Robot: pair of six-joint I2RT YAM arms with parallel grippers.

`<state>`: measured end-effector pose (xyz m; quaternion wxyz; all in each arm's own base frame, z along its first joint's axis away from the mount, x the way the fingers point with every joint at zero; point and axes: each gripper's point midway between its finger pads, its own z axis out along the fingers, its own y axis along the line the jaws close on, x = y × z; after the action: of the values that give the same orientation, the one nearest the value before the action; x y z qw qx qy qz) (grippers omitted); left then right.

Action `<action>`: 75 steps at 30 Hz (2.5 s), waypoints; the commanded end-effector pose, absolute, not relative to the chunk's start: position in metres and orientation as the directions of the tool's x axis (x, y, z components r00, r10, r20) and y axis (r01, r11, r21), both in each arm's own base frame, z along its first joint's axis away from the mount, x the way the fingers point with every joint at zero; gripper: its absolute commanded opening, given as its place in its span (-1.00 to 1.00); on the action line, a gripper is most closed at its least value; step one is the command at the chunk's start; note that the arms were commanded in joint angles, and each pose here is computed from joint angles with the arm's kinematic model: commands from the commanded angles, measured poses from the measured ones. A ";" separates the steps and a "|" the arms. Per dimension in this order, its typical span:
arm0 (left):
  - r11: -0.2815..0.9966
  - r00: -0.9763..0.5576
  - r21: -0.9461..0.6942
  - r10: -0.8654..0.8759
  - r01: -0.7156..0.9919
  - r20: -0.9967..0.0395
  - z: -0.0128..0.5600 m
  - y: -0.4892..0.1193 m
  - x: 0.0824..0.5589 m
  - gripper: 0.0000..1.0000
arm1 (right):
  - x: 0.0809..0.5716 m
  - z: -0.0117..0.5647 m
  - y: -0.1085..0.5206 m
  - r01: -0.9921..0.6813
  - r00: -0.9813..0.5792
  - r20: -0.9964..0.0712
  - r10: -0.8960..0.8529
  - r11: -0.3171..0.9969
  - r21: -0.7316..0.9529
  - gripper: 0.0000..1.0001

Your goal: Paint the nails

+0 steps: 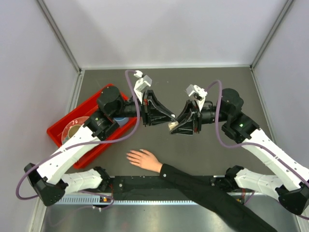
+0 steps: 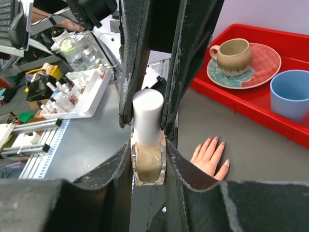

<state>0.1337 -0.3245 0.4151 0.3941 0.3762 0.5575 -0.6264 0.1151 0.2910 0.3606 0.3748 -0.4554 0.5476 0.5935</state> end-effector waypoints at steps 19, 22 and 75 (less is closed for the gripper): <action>0.742 -0.260 -0.384 -0.286 0.549 -0.922 0.406 -0.302 0.246 -1.00 | 0.251 0.381 0.279 -0.692 -0.013 -1.000 0.013 0.722 0.018 -1.00; 0.751 -0.266 -0.388 -0.286 0.535 -0.921 0.404 -0.309 0.248 -1.00 | 0.258 0.371 0.279 -0.674 -0.018 -1.000 -0.016 0.739 0.001 -1.00; -0.010 -0.367 -0.367 -0.042 0.930 -0.929 0.440 -0.313 0.133 -1.00 | 0.140 0.392 0.304 -0.983 -0.185 -0.983 -0.015 0.005 0.185 -1.00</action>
<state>0.1282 -0.3140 0.4230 0.3798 0.3951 0.5776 -0.6050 0.1112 0.3046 0.3709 0.3627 -0.4717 0.5455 0.5902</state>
